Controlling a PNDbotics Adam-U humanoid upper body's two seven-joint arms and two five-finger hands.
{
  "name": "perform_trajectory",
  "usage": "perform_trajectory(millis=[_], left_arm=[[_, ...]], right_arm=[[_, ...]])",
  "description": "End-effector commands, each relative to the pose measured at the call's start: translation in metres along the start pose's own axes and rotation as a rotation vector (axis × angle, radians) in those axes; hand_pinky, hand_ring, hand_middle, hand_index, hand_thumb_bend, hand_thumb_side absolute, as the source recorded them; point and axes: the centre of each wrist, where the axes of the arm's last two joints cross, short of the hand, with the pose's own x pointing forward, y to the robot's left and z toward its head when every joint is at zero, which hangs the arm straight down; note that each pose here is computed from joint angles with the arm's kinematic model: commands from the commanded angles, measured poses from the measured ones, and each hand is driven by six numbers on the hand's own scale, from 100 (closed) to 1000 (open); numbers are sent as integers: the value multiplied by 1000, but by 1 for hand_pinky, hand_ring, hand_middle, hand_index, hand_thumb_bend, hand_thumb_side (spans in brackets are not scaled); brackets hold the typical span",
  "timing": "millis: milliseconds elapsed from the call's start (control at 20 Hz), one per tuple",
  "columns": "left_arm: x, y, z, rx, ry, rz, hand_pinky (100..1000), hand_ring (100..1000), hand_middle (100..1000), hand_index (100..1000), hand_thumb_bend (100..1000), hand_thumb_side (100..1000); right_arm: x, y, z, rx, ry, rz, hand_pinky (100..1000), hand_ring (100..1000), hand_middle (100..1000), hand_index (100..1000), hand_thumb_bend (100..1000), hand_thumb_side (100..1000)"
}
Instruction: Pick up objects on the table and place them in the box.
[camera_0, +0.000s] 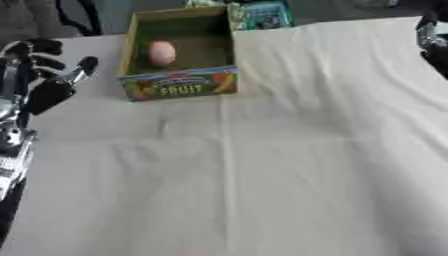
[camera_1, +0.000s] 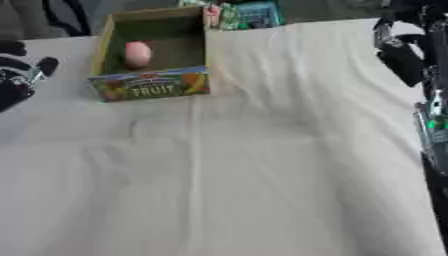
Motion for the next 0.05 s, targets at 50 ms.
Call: perform_trajectory(millis=[50], left_arm=[[14,10,2,20,-46,33,521,579,604,691,699,384]], right_arm=[[8,-7,-5,-10,-33,7,724,877,695,895,100,521]])
